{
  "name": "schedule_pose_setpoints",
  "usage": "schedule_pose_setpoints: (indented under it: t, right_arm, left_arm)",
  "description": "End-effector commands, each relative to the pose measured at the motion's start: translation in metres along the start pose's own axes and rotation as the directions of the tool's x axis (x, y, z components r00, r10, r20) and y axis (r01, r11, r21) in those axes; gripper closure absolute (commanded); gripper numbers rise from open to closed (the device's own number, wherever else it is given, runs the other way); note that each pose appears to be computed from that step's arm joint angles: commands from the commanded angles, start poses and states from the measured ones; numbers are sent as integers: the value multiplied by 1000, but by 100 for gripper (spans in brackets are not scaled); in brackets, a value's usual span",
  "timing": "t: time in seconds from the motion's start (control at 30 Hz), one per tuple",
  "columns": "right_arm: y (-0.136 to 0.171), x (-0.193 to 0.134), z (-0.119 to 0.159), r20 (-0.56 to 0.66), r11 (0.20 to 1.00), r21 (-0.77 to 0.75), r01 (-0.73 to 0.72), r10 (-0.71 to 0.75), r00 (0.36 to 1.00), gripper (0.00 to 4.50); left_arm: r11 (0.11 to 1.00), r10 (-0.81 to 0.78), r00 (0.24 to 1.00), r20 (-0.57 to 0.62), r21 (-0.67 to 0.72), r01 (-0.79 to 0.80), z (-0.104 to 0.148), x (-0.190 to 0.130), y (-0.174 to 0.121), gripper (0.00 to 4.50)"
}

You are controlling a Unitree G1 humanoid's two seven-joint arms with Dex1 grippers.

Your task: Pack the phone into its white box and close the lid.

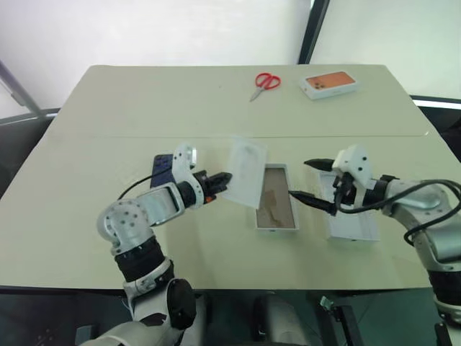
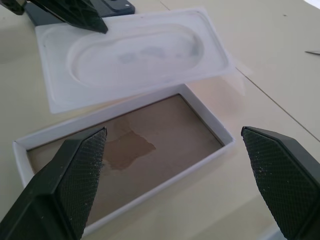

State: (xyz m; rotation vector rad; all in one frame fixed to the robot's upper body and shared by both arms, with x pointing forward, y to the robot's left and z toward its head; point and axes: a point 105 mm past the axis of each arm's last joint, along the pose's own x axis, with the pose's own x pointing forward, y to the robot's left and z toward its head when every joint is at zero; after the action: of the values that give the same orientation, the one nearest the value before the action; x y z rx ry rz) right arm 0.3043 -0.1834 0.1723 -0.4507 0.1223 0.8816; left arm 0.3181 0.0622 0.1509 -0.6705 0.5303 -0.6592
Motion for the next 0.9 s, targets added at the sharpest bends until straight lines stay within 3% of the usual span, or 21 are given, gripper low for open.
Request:
schedule_pose_setpoints:
  t: [0.03,0.23,0.5,0.7,0.83,0.9]
  right_arm:
    - [-9,-9,9,23,998,-50,39,-38,999,0]
    - [-6,-7,8,17,998,-59,31,-30,999,0]
    - [17,1,5,-33,991,-107,-77,73,997,0]
    - [74,9,2,-126,902,-189,-388,369,921,0]
    - [91,10,-14,-226,835,-226,-502,456,861,0]
    - [93,13,-24,-267,819,-250,-517,454,850,53]
  left_arm:
    - [994,-106,994,-33,-35,105,-17,12,-29,446]
    - [996,-79,992,-95,-46,74,-33,20,-30,446]
    - [999,-30,1000,0,-44,30,-8,6,-12,446]
    - [999,-8,993,119,-38,13,25,-14,2,446]
    - [999,-20,990,143,-23,24,33,-19,1,446]
    - [999,-24,989,144,-22,27,34,-20,1,450]
